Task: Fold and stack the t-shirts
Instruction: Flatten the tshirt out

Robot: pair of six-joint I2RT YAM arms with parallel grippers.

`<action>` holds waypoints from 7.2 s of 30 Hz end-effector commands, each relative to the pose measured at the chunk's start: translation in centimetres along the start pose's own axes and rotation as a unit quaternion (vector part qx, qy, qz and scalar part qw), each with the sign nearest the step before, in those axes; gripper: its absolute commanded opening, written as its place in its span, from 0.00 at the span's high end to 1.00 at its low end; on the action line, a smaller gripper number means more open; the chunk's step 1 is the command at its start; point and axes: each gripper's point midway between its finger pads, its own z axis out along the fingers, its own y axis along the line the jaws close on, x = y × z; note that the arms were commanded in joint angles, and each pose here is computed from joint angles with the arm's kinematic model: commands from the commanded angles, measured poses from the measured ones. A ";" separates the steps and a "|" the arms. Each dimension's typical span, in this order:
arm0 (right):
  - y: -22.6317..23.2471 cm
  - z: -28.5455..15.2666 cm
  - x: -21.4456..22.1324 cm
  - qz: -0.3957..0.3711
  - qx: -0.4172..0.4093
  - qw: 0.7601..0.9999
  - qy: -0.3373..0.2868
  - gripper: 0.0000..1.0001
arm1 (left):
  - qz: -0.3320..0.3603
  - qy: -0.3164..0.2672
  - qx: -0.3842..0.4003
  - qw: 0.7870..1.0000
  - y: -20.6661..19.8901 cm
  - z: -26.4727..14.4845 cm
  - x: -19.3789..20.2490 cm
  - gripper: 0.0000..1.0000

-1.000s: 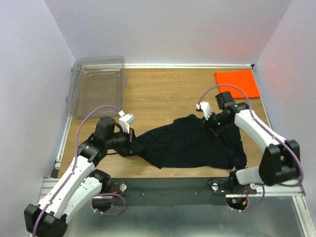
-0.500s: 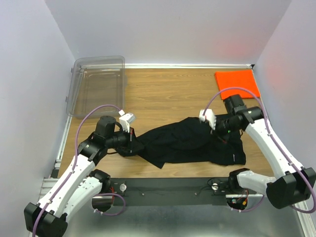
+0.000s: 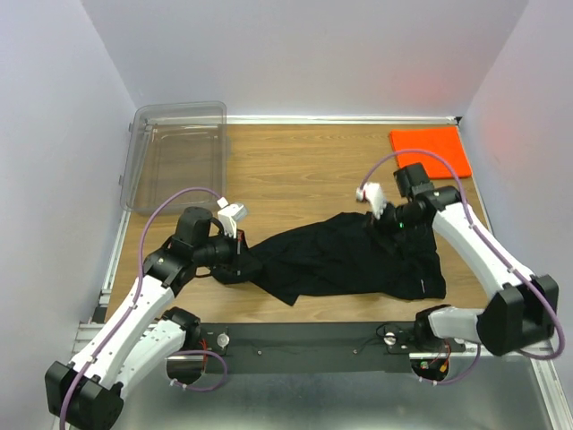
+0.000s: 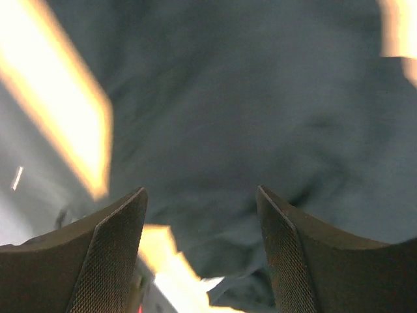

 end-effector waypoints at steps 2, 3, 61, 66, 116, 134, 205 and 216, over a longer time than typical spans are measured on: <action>-9.0 0.9 -4.3 0.184 0.134 0.971 -0.070 0.27 | 0.012 -0.009 0.007 1.000 -0.7 -0.6 -0.5 1.00; -9.5 2.1 -3.9 0.211 0.128 0.967 -0.058 0.29 | 0.014 -0.010 0.006 1.000 -0.7 -0.6 -0.6 1.00; -11.6 -15.7 -14.8 0.078 0.289 0.906 -0.299 1.00 | 0.067 -0.168 -0.103 0.978 -1.8 -5.3 -11.0 1.00; -9.8 -23.6 -18.5 0.040 0.325 0.871 -0.365 0.99 | 0.113 -0.262 -0.118 0.951 -5.6 -9.8 -18.0 1.00; -12.3 -39.1 -24.2 0.048 0.450 0.737 -0.502 0.99 | 0.185 -0.380 0.015 0.906 -11.3 -9.7 -25.1 1.00; -29.5 -10.4 -23.4 0.136 0.345 0.865 -0.338 0.99 | 0.052 -0.135 -0.313 0.939 16.0 9.9 -25.7 1.00; 2.1 -51.9 -26.0 -0.077 0.436 0.646 -0.622 0.99 | 0.261 -0.598 -0.019 0.758 -17.9 -18.3 -31.7 1.00; 12.7 -61.5 -20.9 -0.113 0.497 0.513 -0.690 1.00 | 0.298 -0.698 0.143 0.635 -27.5 -33.3 -25.4 1.00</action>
